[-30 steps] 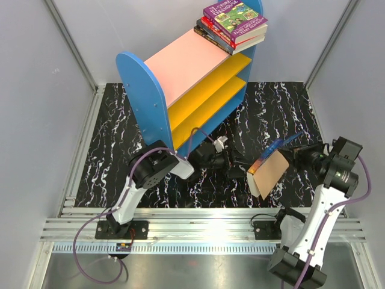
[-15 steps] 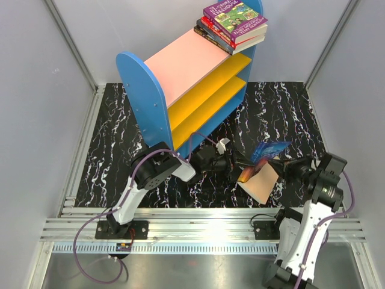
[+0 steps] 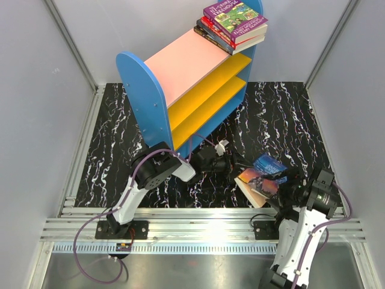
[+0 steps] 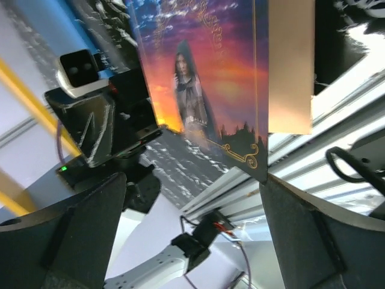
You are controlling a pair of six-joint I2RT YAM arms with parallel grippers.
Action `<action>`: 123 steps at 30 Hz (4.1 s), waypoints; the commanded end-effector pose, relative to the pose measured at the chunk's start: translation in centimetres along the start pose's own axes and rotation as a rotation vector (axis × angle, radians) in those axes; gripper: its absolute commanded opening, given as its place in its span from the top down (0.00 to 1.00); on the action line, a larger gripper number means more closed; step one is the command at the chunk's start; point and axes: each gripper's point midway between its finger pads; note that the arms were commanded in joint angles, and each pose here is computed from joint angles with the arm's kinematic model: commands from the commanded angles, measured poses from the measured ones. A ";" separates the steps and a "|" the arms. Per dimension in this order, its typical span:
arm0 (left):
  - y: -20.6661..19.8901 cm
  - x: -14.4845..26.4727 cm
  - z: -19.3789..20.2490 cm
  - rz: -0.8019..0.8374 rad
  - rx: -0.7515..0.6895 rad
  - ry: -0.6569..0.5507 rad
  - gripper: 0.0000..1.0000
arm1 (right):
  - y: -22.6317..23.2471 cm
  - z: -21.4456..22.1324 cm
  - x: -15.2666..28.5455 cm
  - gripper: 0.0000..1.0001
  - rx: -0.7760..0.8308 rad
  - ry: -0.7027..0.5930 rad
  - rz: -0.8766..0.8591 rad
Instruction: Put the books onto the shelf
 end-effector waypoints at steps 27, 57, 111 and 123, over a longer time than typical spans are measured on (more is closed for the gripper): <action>-3.4 0.1 2.8 -0.359 -0.619 0.071 1.00 | 1.8 -1.9 6.6 0.01 0.137 -0.083 0.220; -22.5 12.9 8.0 -0.462 -1.519 -0.554 1.00 | 18.7 -6.1 4.3 0.00 -0.205 0.370 -0.236; -24.2 22.3 12.2 -0.608 -1.363 -0.623 0.11 | 48.2 12.8 25.8 1.00 1.101 0.242 -1.414; -21.3 21.4 11.8 -0.676 -1.299 -0.591 0.10 | 49.5 9.2 21.5 1.00 1.082 -0.045 -1.230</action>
Point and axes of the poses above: each gripper's point midway between its finger pads, its own x axis back along the fingers, its own y axis along the line the jaws close on, z = x × y, and after that the axes turned 4 degrees about x, right-handed
